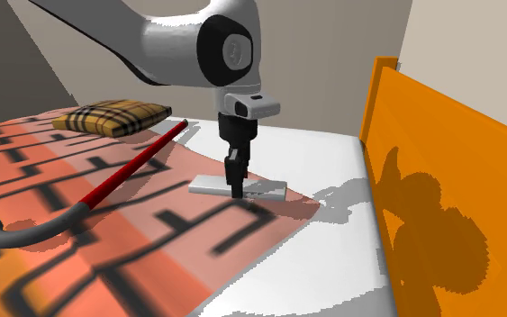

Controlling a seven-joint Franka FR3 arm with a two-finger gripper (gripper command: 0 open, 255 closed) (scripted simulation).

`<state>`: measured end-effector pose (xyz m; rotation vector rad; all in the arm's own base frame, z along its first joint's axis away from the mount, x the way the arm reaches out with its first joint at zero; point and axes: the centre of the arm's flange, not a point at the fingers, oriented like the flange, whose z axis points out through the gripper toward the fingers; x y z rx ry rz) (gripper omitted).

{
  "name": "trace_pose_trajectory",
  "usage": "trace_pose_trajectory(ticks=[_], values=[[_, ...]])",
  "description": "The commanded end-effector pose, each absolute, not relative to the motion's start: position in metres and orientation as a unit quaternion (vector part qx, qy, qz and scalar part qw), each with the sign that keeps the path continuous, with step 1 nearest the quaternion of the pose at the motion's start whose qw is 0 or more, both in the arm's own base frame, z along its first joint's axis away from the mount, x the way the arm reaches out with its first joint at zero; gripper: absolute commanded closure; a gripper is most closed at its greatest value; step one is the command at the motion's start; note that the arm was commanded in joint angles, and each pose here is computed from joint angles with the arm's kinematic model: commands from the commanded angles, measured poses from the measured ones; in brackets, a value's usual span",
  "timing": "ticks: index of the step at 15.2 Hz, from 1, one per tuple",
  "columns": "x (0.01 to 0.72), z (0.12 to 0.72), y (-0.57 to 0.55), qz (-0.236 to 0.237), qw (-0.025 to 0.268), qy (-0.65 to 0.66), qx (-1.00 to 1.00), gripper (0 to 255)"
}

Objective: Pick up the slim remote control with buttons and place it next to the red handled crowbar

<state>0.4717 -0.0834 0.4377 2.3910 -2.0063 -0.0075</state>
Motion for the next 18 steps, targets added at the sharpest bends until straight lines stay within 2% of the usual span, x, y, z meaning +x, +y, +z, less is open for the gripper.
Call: trace_pose_trajectory(ticks=[1,7,18], values=[[0.485,0.438,-0.057,-0.002,0.01,-0.643,0.766,255],[0.53,0.439,0.014,-0.002,0.01,-0.643,0.766,255],[0.53,0.38,0.014,-0.002,0.01,-0.643,0.766,255]])
